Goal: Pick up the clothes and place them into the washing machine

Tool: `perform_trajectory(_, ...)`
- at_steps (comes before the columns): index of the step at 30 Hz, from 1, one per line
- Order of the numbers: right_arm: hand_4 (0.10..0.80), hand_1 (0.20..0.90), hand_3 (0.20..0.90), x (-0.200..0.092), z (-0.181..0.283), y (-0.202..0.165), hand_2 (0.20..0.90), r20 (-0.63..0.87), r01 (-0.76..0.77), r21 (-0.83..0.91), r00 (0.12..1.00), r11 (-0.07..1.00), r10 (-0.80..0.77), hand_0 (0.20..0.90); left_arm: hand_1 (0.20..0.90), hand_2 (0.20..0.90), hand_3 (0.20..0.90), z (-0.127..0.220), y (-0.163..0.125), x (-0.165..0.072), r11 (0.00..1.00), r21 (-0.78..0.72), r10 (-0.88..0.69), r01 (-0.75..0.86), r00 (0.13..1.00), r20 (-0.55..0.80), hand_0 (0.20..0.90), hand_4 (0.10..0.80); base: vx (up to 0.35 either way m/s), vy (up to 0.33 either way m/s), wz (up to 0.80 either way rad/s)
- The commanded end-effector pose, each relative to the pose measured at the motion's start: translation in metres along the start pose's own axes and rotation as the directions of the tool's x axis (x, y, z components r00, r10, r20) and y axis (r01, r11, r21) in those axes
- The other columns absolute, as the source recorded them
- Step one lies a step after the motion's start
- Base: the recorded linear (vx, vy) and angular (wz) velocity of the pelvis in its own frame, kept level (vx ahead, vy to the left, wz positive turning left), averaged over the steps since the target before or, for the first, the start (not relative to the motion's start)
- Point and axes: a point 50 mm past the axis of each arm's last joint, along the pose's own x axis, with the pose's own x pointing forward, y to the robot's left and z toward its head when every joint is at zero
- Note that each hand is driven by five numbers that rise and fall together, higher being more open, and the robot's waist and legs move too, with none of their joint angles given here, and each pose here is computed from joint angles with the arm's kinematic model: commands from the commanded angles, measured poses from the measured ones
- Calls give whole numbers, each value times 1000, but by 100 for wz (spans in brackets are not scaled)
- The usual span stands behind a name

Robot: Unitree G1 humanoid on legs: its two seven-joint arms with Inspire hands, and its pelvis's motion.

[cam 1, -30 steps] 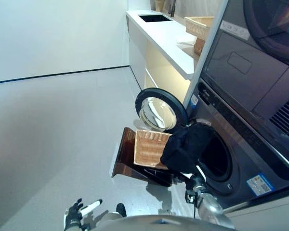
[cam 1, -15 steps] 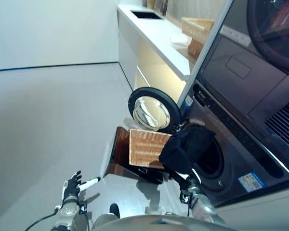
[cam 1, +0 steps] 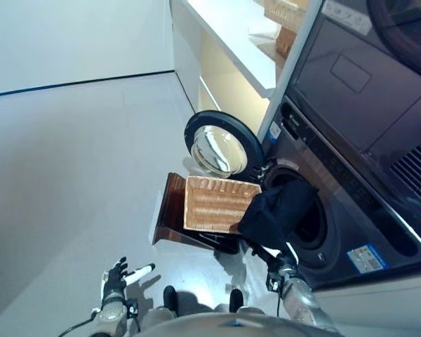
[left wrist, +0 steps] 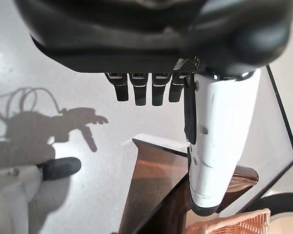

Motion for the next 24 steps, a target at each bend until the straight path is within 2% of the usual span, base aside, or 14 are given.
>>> perform_trajectory(1,300,200,200,10,50,26,200,256,-106,125,964,986,71,200,900,900,900,56,3,12,998,-69,5,11,974,228,900,800,132,-261,14)
perform_trajectory(6,300,200,200,16,44,30,200,223,-98,197,973,975,53,200,900,900,900,58,-2,11,994,-110,6,21,972,236,900,800,68,-216,35)
perform_trajectory(8,300,200,200,19,43,31,200,206,-83,232,978,969,34,200,900,900,900,50,-1,10,994,-105,7,14,980,201,900,800,90,-58,49)
perform_trajectory(16,300,200,200,31,36,36,200,143,-21,330,989,944,-28,200,900,900,900,26,-11,7,996,-90,-7,15,996,87,900,800,215,87,5)
perform_trajectory(24,300,200,200,37,32,46,200,105,-28,370,994,929,-11,200,900,900,900,38,-2,11,996,-90,12,0,992,124,900,800,209,154,-52)
